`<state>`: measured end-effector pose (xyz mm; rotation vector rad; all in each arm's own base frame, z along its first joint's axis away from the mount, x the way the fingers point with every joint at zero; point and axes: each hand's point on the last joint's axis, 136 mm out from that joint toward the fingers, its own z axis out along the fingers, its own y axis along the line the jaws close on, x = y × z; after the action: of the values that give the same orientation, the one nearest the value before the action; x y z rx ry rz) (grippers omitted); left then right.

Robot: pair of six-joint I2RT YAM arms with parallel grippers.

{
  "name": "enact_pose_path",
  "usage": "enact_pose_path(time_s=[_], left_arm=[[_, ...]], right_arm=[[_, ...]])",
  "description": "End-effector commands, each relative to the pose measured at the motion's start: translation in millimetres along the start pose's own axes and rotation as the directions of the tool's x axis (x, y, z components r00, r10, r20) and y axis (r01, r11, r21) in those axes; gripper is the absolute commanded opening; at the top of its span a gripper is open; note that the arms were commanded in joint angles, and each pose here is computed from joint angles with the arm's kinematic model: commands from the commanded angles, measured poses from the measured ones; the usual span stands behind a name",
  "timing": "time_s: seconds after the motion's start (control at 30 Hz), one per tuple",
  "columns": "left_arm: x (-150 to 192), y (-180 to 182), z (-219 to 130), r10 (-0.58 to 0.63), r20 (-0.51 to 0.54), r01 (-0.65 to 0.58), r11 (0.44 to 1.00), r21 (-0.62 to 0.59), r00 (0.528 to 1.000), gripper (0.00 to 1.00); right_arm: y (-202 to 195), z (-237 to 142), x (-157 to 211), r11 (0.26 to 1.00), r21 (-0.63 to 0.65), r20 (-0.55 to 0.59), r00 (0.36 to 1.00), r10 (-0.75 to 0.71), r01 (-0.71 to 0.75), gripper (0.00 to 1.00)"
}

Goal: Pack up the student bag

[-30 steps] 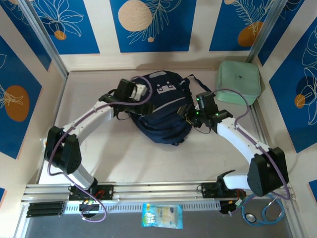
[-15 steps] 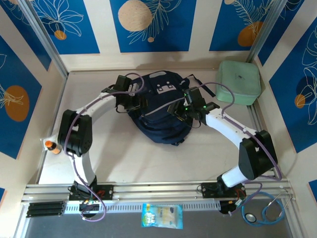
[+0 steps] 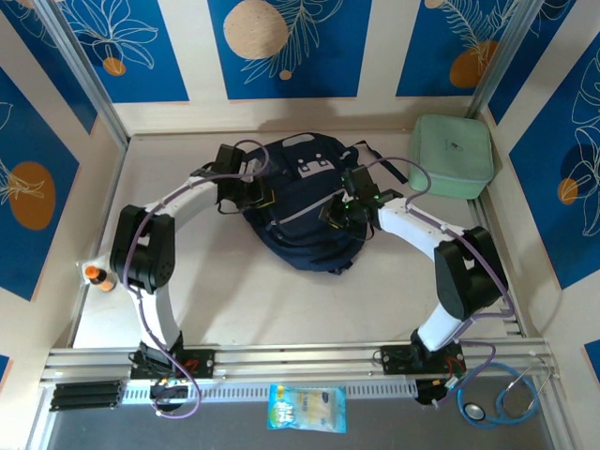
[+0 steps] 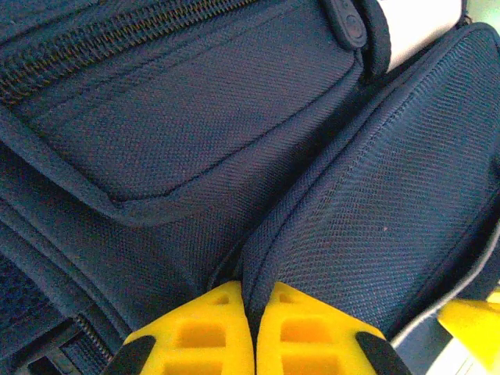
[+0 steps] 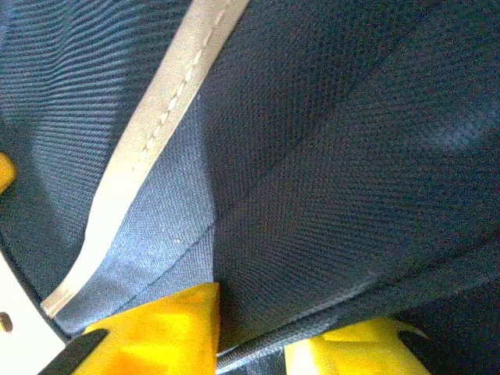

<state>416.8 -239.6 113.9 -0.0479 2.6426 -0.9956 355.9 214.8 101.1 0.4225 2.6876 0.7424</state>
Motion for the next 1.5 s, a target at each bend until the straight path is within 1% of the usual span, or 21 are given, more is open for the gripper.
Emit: enact_pose_path(time_s=[0.0, 0.17, 0.3, 0.37, 0.47, 0.53, 0.6, 0.7, 0.83, 0.87, 1.0, 1.1, 1.17, 1.27, 1.47], left_arm=[[11.7, -22.1, -28.3, -0.008, 0.007, 0.008, 0.996, 0.085, 1.0, 0.0], [24.5, -27.7, -47.5, -0.086, 0.067, 0.076, 0.989, 0.13, 0.994, 0.0], [32.4, -29.4, -50.4, -0.155, 0.113, 0.135, 0.976, 0.173, 0.981, 0.0], [36.0, -28.7, -47.4, -0.168, 0.111, 0.147, 0.973, 0.177, 0.98, 0.0], [39.0, -26.9, -42.5, -0.171, 0.099, 0.153, 0.974, 0.17, 0.98, 0.0], [37.9, -26.1, -40.6, -0.173, 0.099, 0.155, 0.974, 0.166, 0.98, 0.0], [35.6, -27.9, -39.8, -0.173, 0.099, 0.155, 0.973, 0.172, 0.98, 0.0], [31.9, -33.8, -39.5, -0.173, 0.101, 0.152, 0.97, 0.189, 0.98, 0.0], [28.9, -44.5, -39.5, -0.172, 0.103, 0.146, 0.965, 0.217, 0.98, 0.0], [29.0, -47.5, -39.2, -0.17, 0.101, 0.144, 0.964, 0.224, 0.98, 0.0], [29.3, -57.7, -37.4, -0.167, 0.094, 0.139, 0.959, 0.247, 0.982, 0.0], [29.4, -62.7, -36.0, -0.168, 0.091, 0.139, 0.956, 0.259, 0.982, 0.0], [28.6, -63.3, -34.9, -0.171, 0.092, 0.142, 0.955, 0.261, 0.981, 0.0], [28.4, -64.9, -34.9, -0.169, 0.094, 0.138, 0.953, 0.269, 0.981, 0.0], [29.7, -67.3, -33.8, -0.164, 0.088, 0.133, 0.951, 0.28, 0.983, 0.0]], right_arm=[[2.5, 6.8, -17.5, 0.998, -0.001, 0.024, 0.998, -0.06, 0.06, 0.23], [17.5, 13.9, -33.1, 0.987, -0.04, 0.047, 0.987, -0.157, 0.158, 0.24], [27.3, 22.7, -53.2, 0.971, -0.049, 0.062, 0.971, -0.229, 0.232, 0.24], [28.7, 20.7, -59.4, 0.968, -0.032, 0.068, 0.967, -0.246, 0.248, 0.27], [29.7, 6.5, -61.2, 0.967, -0.011, 0.096, 0.963, -0.253, 0.255, 0.38], [29.2, -7.0, -58.6, 0.966, 0.017, 0.119, 0.958, -0.26, 0.26, 0.43], [24.3, -22.2, -54.1, 0.961, 0.085, 0.148, 0.95, -0.275, 0.264, 0.48], [18.5, -40.0, -37.6, 0.953, 0.154, 0.161, 0.945, -0.285, 0.261, 0.49], [31.4, -50.9, 2.9, 0.942, 0.17, 0.168, 0.934, -0.316, 0.289, 0.5], [39.3, -51.0, 16.7, 0.94, 0.167, 0.169, 0.93, -0.325, 0.298, 0.5], [69.4, -41.2, 51.9, 0.927, 0.148, 0.177, 0.913, -0.369, 0.346, 0.48], [93.0, -25.7, 71.9, 0.902, 0.137, 0.165, 0.888, -0.428, 0.409, 0.4], [101.4, -18.1, 75.3, 0.883, 0.178, 0.175, 0.869, -0.462, 0.434, 0.35], [101.2, -10.9, 74.4, 0.87, 0.236, 0.183, 0.859, -0.478, 0.434, 0.3], [93.4, 1.6, 76.7, 0.878, 0.259, 0.164, 0.877, -0.451, 0.403, 0.29]])
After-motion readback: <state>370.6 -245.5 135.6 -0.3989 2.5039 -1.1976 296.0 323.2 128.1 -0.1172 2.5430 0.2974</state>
